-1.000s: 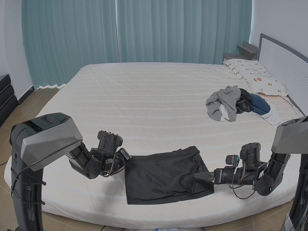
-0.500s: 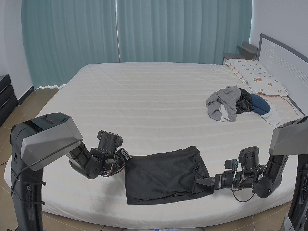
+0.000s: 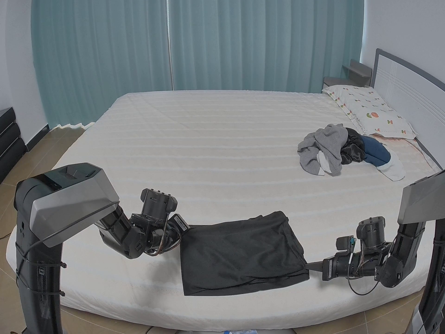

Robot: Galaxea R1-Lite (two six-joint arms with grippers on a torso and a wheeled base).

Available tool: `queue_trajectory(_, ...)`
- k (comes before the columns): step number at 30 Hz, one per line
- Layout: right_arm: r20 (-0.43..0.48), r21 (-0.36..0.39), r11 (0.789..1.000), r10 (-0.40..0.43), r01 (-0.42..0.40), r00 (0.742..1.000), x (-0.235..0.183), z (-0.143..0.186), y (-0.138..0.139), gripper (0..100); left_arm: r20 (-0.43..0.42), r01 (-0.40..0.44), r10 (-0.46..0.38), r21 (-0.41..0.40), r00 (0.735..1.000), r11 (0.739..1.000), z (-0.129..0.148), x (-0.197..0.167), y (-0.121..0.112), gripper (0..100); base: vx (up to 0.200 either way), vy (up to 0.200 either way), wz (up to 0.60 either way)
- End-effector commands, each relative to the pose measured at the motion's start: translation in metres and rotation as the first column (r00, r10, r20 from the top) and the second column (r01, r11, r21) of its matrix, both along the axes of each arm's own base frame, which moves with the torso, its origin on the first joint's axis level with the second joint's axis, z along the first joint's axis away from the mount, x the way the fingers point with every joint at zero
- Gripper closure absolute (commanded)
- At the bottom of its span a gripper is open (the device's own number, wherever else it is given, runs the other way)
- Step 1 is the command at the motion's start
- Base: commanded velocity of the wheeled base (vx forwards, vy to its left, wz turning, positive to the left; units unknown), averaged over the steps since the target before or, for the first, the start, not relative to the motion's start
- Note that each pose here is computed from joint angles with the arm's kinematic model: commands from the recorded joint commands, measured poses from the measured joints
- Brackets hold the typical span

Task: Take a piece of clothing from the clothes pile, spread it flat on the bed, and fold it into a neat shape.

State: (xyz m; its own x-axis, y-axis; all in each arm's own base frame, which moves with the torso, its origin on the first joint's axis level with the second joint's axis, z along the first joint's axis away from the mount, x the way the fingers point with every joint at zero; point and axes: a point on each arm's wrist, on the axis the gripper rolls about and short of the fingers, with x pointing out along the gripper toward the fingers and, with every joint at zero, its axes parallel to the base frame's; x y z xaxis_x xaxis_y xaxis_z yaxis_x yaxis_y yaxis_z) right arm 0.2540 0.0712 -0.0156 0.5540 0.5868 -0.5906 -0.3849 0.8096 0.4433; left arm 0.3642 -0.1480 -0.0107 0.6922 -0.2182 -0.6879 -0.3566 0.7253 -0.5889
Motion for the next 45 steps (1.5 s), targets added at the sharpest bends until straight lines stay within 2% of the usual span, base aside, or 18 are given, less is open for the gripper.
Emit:
queue_trajectory(1, -0.002, -0.004, 1.0, -0.002, 0.002, 1.0, -0.005, 0.003, -0.003, 100, 0.001, 0.0, 0.0, 0.0, 1.0, 1.0, 0.0, 0.0, 0.0, 100, 0.0, 0.0, 0.0)
queue_trajectory(8, -0.01, -0.059, 0.997, 0.055, -0.055, 0.998, -0.016, -0.004, -0.006, 100, 0.001, 0.001, -0.001, 0.0, 1.0, 1.0, 0.0, 0.0, -0.001, 100, 0.0, 0.0, 0.0)
queue_trajectory(17, -0.021, -0.099, 0.991, 0.084, -0.086, 0.996, -0.023, -0.008, -0.01, 100, 0.0, 0.0, 0.0, 0.0, 1.0, 1.0, 0.0, 0.0, 0.0, 100, 0.0, 0.0, 0.0)
queue_trajectory(24, -0.021, -0.104, 0.991, 0.079, -0.081, 0.997, -0.02, -0.011, -0.01, 100, 0.0, 0.001, -0.001, 0.001, 1.0, 1.0, 0.0, 0.0, 0.0, 100, 0.0, 0.0, 0.0)
queue_trajectory(25, -0.015, -0.103, 0.992, 0.077, -0.079, 0.997, -0.018, -0.011, -0.01, 0, 0.0, 0.003, -0.003, 0.001, 1.0, 1.0, 0.0, 0.0, 0.0, 100, 0.0, 0.0, 0.0)
queue_trajectory(30, 0.043, -0.062, 0.997, 0.055, -0.052, 0.998, -0.004, -0.001, -0.007, 0, 0.0, 0.004, -0.004, 0.001, 1.0, 1.0, 0.0, 0.0, -0.001, 100, 0.0, 0.0, 0.0)
queue_trajectory(36, 0.072, 0.08, 0.996, -0.049, 0.043, 0.996, 0.023, 0.021, 0.001, 0, 0.0, 0.004, -0.004, 0.001, 1.0, 1.0, 0.0, 0.0, -0.001, 100, 0.0, 0.0, 0.0)
queue_trajectory(37, 0.072, 0.132, 0.989, -0.079, 0.07, 0.994, 0.036, 0.024, 0.006, 0, 0.0, 0.004, -0.004, 0.001, 1.0, 1.0, 0.0, 0.0, -0.001, 100, 0.0, 0.0, 0.0)
queue_trajectory(40, 0.044, 0.187, 0.978, -0.104, 0.094, 0.994, 0.053, 0.02, 0.015, 0, 0.0, 0.004, -0.004, 0.001, 1.0, 1.0, 0.0, 0.0, -0.001, 100, 0.0, 0.0, 0.0)
queue_trajectory(42, 0.018, 0.247, 0.962, -0.125, 0.116, 0.992, 0.078, 0.009, 0.028, 0, 0.0, 0.004, -0.004, 0.001, 1.0, 1.0, 0.0, 0.0, -0.001, 100, 0.0, 0.0, 0.0)
queue_trajectory(45, 0.016, 0.268, 0.955, -0.133, 0.124, 0.991, 0.093, 0.001, 0.036, 0, 0.0, 0.004, -0.004, 0.001, 1.0, 1.0, 0.0, 0.0, -0.001, 100, 0.0, 0.0, 0.0)
